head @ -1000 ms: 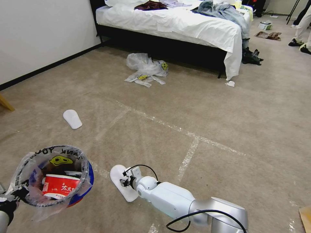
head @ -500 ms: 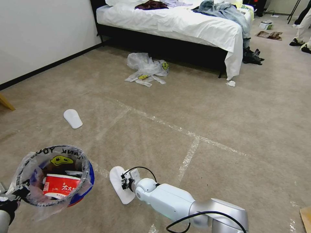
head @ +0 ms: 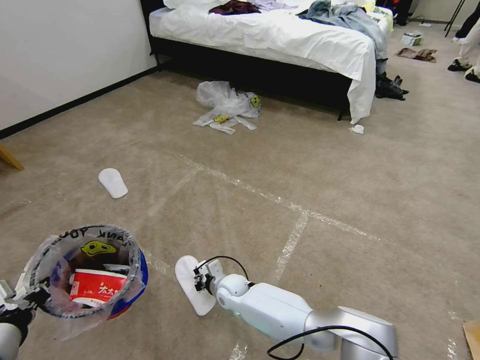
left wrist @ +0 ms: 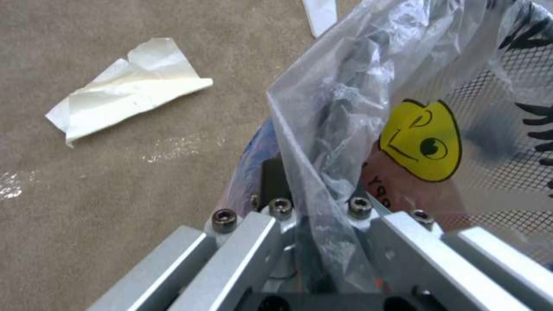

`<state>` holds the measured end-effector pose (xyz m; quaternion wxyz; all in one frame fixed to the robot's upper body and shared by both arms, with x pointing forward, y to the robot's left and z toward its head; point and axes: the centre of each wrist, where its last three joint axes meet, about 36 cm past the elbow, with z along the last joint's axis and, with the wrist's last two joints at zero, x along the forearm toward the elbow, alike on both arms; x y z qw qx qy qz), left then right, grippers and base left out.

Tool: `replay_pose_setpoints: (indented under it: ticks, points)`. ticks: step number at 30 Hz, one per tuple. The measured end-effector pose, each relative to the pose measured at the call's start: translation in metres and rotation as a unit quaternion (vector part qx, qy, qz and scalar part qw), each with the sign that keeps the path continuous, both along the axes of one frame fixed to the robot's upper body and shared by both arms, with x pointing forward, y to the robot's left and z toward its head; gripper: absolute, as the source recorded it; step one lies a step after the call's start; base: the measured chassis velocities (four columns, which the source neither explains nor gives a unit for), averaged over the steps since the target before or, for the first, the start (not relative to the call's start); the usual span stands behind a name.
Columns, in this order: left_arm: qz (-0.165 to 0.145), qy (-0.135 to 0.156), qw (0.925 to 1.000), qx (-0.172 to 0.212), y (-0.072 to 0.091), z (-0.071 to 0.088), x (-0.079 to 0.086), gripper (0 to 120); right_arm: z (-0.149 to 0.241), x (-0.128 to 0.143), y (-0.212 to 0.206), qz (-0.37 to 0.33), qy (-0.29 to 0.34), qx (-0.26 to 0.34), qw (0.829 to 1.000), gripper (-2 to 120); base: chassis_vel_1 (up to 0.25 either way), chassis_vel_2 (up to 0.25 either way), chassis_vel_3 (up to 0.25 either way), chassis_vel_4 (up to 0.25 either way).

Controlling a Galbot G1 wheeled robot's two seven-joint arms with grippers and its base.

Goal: Pick up the trash bin and place the garbage on the floor into it.

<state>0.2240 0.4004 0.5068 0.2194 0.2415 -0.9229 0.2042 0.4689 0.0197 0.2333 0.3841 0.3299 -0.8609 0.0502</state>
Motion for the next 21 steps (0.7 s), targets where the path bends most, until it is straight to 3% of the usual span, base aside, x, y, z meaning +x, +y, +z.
replay_pose_setpoints:
  ticks: [10, 21]
  points:
    - [-0.008, -0.003, 1.0, -0.003, -0.003, -0.001, 0.005, 1, 0.058, 0.008, -0.023, -0.02, -0.035, 0.031, 0.999, 0, 0.0, 0.0, 0.0, 0.0]
    - [-0.019, -0.001, 0.9998, -0.004, -0.006, -0.001, 0.01, 1, 0.145, 0.034, -0.05, -0.034, -0.136, 0.123, 0.982, 0, 0.0, 0.0, 0.0, 0.0]
